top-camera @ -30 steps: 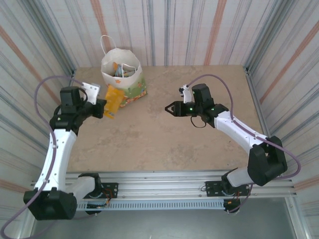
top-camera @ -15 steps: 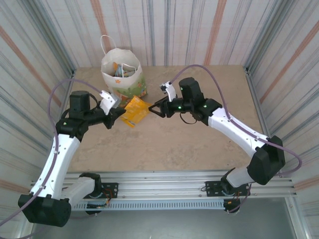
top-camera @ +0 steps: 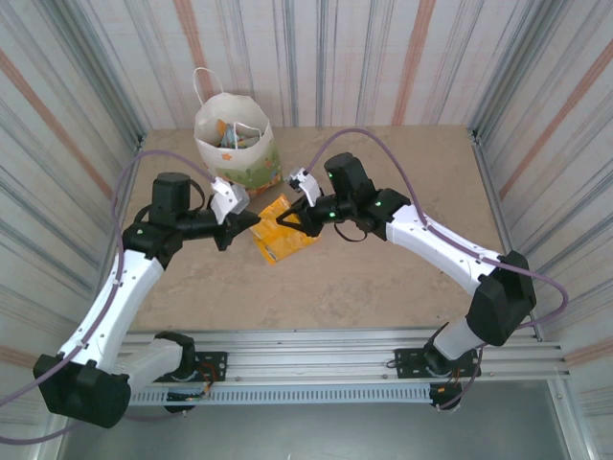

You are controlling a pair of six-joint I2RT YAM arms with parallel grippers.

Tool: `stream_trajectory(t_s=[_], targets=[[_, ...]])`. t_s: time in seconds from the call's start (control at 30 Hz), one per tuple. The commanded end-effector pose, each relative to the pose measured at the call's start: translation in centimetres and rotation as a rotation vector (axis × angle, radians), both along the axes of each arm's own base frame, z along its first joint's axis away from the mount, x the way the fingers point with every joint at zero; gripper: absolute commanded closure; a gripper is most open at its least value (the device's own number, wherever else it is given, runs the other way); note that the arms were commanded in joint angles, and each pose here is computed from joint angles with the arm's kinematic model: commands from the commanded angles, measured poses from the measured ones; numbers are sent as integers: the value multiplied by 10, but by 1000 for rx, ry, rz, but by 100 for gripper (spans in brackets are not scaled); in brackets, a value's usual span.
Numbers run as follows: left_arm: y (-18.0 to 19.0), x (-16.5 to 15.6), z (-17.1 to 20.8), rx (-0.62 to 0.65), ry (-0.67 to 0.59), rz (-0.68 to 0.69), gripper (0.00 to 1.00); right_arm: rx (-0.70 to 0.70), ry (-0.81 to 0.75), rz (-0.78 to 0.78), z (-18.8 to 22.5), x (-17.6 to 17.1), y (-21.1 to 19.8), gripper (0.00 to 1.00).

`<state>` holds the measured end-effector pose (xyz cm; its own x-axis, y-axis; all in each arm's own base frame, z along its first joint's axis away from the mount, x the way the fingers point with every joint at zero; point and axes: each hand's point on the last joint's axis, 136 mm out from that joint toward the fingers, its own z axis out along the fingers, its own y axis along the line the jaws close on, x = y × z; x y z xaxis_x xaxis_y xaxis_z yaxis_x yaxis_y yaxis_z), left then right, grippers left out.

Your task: Place the snacks into the paper bag

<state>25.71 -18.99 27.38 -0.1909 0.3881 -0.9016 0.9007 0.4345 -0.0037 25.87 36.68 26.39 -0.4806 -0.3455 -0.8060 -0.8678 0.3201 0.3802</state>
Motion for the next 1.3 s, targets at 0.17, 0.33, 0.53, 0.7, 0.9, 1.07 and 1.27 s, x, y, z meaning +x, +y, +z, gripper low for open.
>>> stream_trajectory(t_s=[0.17, 0.33, 0.53, 0.7, 0.9, 1.07, 1.27], targets=[[27, 52, 30, 90, -109, 271, 50, 43, 36, -207, 9, 25, -48, 99], [46, 91, 40, 214, -137, 395, 34, 116, 53, -318, 8, 31, -79, 99], [51, 142, 40, 304, -126, 440, 32, 109, 71, -367, -2, 25, -96, 99], [42, 179, 35, 314, -132, 421, 32, 101, 71, -384, -7, 20, -103, 98], [34, 210, 14, 357, -93, 396, 35, 105, 77, -400, -11, 17, -108, 98], [24, 210, 2, 364, -24, 325, 51, 103, 84, -408, -15, 15, -111, 98], [17, 192, 3, 362, 15, 242, 86, 111, 72, -424, -12, 15, -115, 99]])
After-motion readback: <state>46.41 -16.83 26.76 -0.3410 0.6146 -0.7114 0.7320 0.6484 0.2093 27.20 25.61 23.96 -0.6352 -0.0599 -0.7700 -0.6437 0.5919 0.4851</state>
